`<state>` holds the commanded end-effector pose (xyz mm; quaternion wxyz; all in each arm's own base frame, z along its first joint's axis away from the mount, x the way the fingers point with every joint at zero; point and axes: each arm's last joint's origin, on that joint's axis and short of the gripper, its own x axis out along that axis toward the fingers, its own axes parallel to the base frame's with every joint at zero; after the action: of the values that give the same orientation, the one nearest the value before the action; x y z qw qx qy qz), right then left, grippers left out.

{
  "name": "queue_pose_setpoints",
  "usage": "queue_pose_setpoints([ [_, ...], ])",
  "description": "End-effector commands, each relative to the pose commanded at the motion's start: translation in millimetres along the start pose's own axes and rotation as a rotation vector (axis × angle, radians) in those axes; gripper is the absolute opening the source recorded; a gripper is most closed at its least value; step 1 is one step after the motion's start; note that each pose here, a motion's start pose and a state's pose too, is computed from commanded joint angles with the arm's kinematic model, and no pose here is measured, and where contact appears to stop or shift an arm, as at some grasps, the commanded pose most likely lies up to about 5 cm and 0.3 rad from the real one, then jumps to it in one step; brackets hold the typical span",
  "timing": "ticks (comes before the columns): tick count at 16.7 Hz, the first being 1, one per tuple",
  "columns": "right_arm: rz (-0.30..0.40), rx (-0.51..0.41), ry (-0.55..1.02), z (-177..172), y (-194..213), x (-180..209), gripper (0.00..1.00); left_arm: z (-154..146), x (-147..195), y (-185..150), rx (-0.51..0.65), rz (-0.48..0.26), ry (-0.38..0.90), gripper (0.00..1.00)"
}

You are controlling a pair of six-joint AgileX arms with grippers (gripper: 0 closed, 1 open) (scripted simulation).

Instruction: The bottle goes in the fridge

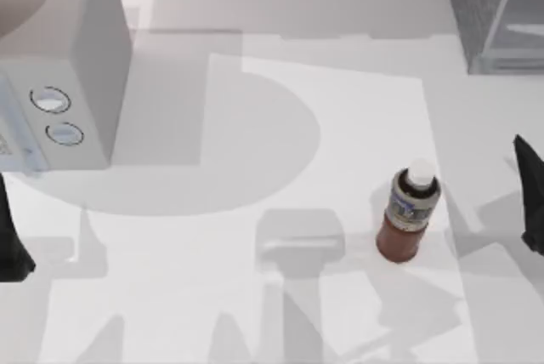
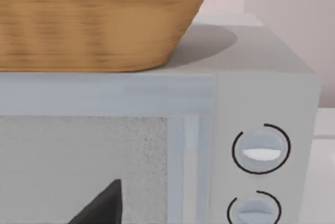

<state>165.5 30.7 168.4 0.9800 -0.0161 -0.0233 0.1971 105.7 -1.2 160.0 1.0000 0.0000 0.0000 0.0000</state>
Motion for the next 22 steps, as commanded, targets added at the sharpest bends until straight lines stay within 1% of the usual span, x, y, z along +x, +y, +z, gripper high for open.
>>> queue_pose_setpoints([
  [4,0.160,-0.003,0.047,-25,10,20,1.00,0,0,0,0.000,0.000,0.000,1.00],
  [7,0.265,0.004,0.122,-50,19,24,1.00,0,0,0,0.000,0.000,0.000,1.00],
  [9,0.322,0.009,0.173,-65,25,22,1.00,0,0,0,0.000,0.000,0.000,1.00],
  [11,0.362,0.012,0.211,-75,29,19,1.00,0,0,0,0.000,0.000,0.000,1.00],
  [13,0.381,0.012,0.228,-79,31,16,1.00,0,0,0,0.000,0.000,0.000,1.00],
  [19,0.377,0.013,0.227,-79,31,18,1.00,0,0,0,0.000,0.000,0.000,1.00],
  [22,0.382,0.012,0.229,-82,36,34,1.00,0,0,0,0.000,0.000,0.000,1.00],
])
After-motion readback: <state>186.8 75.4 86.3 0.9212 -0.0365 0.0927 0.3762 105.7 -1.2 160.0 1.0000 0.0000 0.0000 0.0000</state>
